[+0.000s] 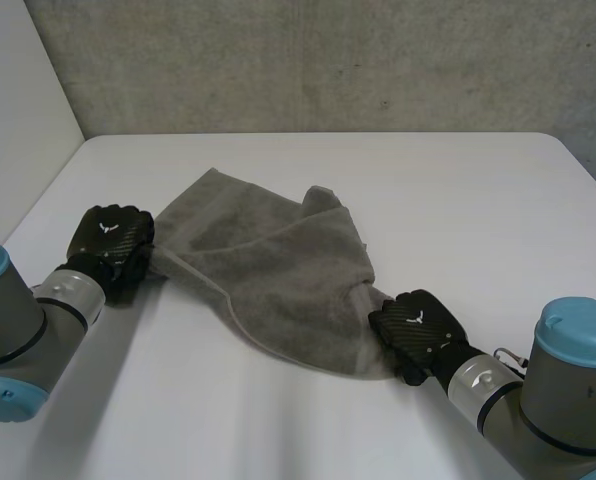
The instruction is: Fold the towel.
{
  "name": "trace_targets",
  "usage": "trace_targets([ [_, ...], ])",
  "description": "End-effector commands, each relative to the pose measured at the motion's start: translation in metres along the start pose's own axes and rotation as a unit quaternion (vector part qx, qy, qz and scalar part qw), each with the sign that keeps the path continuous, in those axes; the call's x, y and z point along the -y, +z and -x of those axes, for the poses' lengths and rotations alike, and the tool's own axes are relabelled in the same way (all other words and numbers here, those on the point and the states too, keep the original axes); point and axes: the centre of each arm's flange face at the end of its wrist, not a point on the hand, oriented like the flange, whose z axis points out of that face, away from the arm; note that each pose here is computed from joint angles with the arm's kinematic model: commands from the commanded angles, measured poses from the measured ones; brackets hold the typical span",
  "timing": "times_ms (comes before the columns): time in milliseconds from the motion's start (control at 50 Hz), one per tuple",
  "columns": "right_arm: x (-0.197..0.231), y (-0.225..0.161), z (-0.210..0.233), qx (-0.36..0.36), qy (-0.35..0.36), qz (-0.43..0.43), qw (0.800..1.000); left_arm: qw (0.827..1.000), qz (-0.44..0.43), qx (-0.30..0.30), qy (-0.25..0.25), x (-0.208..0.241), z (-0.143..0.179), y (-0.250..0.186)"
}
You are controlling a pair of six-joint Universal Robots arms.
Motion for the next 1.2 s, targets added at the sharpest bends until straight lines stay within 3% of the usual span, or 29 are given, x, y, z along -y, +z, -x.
trace_targets([
  [20, 0.007, 0.0, -0.004, -0.009, 0.005, -0.017, 1.0, 1.0, 0.0, 0.0, 0.0, 0.0, 0.0, 0.0],
  [420, 0.022, -0.003, -0.016, -0.029, 0.038, -0.043, 0.998, 1.0, -0.001, 0.0, 0.0, 0.001, 0.0, -0.001],
  [560, 0.053, -0.01, -0.047, -0.067, 0.073, -0.082, 0.992, 1.0, -0.004, -0.001, 0.0, 0.005, -0.001, -0.002],
  [820, 0.046, -0.017, -0.091, -0.134, 0.1, -0.071, 0.983, 0.998, -0.005, -0.061, 0.002, -0.001, -0.02, -0.005],
  [1200, 0.033, -0.019, -0.128, -0.187, 0.108, -0.058, 0.975, 0.996, 0.007, -0.053, 0.065, -0.011, -0.014, 0.0],
])
